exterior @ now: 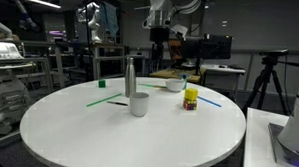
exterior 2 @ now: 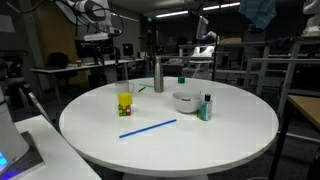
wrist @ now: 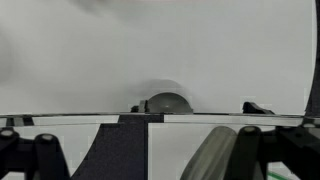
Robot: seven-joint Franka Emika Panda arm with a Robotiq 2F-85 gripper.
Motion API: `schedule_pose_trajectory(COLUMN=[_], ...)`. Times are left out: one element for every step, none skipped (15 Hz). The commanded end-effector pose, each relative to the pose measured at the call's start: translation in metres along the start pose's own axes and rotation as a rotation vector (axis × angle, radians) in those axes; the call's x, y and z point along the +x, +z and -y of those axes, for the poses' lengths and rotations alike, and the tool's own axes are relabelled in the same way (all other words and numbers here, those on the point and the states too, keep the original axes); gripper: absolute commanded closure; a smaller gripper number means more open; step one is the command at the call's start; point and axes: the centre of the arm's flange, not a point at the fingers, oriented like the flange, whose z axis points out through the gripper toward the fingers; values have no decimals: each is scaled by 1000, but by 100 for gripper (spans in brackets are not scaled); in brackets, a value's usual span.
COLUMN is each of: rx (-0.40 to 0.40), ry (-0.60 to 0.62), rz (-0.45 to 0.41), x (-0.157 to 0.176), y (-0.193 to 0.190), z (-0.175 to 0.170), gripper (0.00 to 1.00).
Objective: Move the mug forward
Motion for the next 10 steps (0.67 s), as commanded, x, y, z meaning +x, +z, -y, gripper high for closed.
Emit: schedule_pose_trajectory(rx=[31, 37, 46, 49, 55, 61, 63, 65, 68, 75], ry=[-15, -23, -30, -38, -43, -50, -54, -59, -61, -60], rz=[19, 25, 30, 32, 36, 38, 41, 44, 45, 52], x=[40, 45, 50, 55, 59, 63, 67, 69, 72, 74], y=[19, 24, 27, 32, 35, 38, 41, 44, 47, 52], z=[13, 16, 20, 22, 26, 28, 30, 33, 33, 33], gripper=[0, 0, 0, 0, 0, 0, 0, 0, 0, 0])
